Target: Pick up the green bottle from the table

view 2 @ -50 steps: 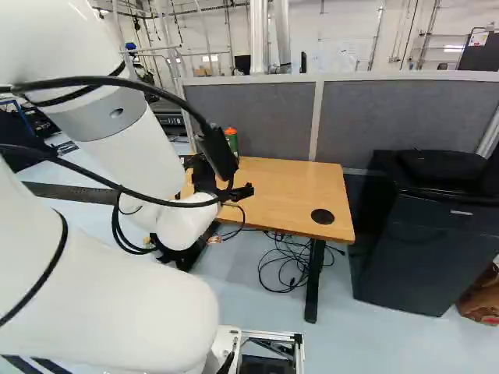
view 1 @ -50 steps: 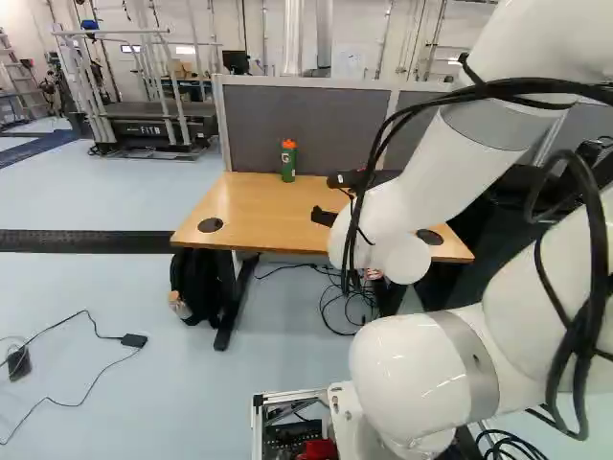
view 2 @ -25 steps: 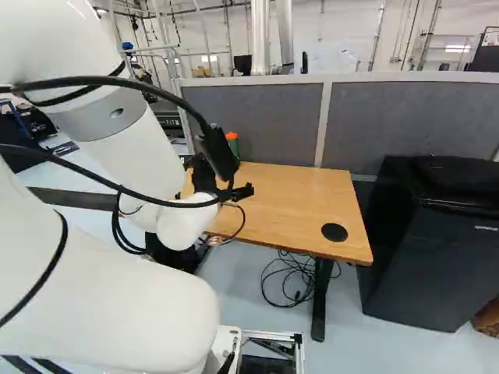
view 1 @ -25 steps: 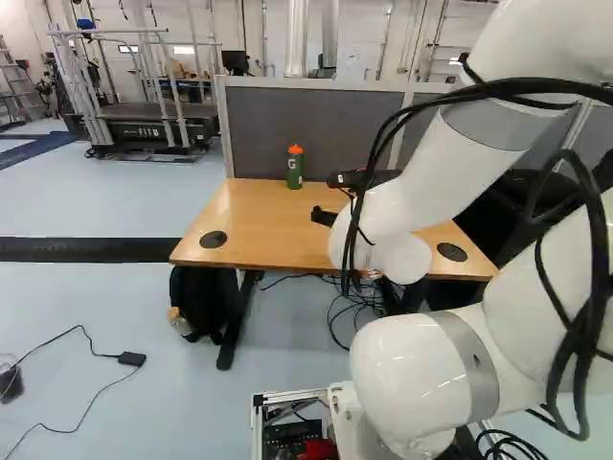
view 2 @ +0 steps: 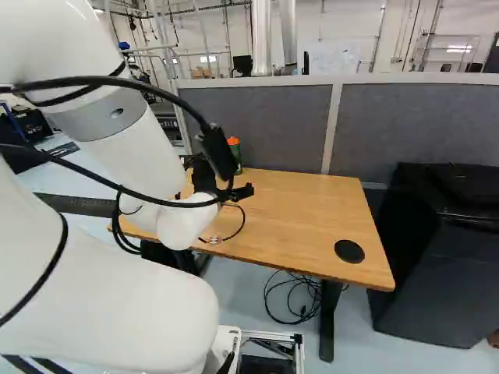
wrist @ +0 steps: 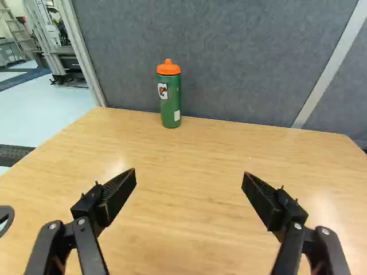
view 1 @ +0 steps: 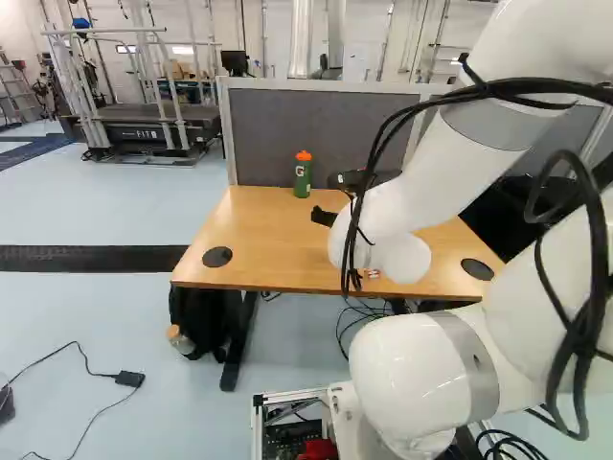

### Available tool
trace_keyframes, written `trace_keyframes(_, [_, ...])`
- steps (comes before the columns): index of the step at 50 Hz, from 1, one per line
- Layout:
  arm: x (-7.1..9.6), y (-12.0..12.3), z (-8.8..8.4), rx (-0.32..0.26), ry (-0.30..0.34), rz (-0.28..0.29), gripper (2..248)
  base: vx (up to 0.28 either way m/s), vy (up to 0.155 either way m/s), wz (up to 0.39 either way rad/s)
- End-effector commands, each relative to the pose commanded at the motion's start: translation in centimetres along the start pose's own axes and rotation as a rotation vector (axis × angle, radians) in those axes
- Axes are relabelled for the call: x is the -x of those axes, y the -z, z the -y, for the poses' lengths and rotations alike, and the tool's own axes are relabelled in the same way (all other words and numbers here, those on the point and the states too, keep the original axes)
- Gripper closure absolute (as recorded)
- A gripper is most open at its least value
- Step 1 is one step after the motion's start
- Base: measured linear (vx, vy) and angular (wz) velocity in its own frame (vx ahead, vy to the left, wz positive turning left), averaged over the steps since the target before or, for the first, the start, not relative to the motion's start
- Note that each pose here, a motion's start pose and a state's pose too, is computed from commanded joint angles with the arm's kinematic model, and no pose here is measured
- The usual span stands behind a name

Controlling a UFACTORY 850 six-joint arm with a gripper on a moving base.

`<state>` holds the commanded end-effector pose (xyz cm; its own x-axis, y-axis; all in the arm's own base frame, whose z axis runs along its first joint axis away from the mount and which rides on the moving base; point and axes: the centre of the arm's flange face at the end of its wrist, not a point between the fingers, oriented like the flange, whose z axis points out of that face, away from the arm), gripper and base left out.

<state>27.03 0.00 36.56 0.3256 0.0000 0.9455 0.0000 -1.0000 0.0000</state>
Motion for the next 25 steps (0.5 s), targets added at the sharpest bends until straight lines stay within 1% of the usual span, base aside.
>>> trace_keyframes(19, [0.0,0.0,0.0,0.0,0.0,0.0,3,0.172,0.062,-0.01])
trace_keyframes(20, [-0.5,-0.9,0.2,-0.007,0.002,0.005,3,0.169,0.068,-0.001])
trace_keyframes(25, [-0.9,-1.8,0.4,-0.013,0.004,0.009,3,0.082,0.032,0.009])
